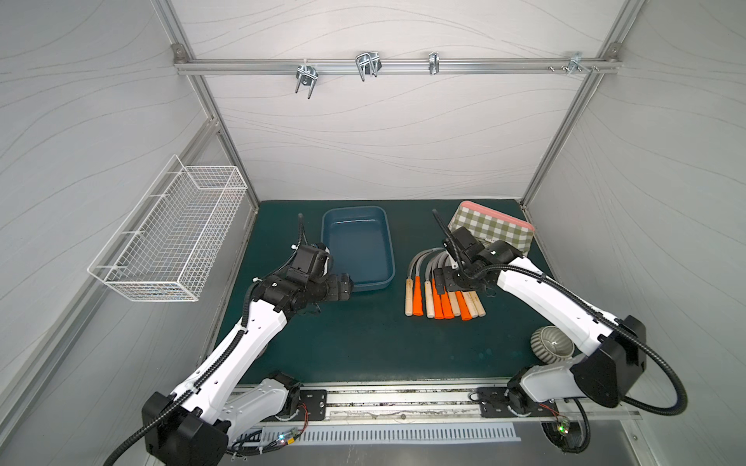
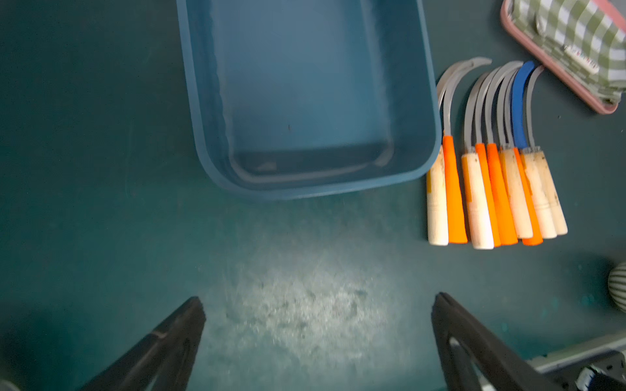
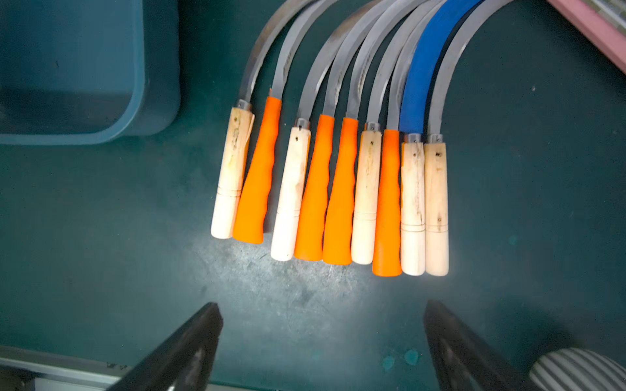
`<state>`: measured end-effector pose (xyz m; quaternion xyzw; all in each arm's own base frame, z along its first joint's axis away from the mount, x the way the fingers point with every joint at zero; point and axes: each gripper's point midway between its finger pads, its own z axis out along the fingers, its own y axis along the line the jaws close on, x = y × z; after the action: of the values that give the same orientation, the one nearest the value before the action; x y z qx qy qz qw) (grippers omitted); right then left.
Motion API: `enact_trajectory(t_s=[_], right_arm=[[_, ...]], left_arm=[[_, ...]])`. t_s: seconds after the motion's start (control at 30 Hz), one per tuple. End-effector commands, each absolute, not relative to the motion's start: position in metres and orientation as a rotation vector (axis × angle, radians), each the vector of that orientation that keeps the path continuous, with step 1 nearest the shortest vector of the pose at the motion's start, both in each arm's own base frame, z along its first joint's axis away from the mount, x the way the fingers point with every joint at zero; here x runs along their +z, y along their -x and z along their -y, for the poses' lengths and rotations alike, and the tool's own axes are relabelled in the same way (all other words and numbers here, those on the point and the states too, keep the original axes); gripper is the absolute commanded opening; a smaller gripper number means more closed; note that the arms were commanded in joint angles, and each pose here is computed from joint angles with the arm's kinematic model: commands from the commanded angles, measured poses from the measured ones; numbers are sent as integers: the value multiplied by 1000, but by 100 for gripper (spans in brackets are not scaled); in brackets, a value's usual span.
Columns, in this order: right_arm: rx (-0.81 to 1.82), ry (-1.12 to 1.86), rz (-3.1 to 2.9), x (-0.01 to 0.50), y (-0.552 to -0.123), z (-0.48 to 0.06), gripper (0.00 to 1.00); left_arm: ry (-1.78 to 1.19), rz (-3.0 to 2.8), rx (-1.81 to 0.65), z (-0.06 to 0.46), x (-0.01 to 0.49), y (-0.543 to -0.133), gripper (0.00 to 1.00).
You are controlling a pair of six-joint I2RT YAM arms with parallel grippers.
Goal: Put small sickles into storage boxes
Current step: Pick up the sickle at the center of the board.
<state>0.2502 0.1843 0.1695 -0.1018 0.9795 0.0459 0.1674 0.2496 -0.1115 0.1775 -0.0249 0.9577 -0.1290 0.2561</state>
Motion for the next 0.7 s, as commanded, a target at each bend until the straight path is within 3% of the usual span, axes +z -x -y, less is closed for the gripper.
enact_trajectory(t_s=[0.0, 0.13, 0.3, 0.37, 0.5, 0.67], right_arm=[[87, 234, -2858, 166, -239, -184, 91], [77, 230, -2895, 154, -239, -191, 80], [77, 240, -2931, 132, -241, -202, 50], [83, 241, -2946, 125, -244, -206, 43], [83, 248, -2981, 110, -250, -217, 36], [89, 253, -3012, 91, -257, -226, 34]], left_arm=[[134, -2637, -392, 112, 188, -233, 99], [150, -2659, -448, 117, 184, -222, 99], [132, -2686, -417, 117, 178, -215, 99], [130, -2702, -378, 113, 174, -214, 99], [86, -2719, -359, 113, 172, -213, 99], [25, -2727, -395, 120, 172, -213, 99]])
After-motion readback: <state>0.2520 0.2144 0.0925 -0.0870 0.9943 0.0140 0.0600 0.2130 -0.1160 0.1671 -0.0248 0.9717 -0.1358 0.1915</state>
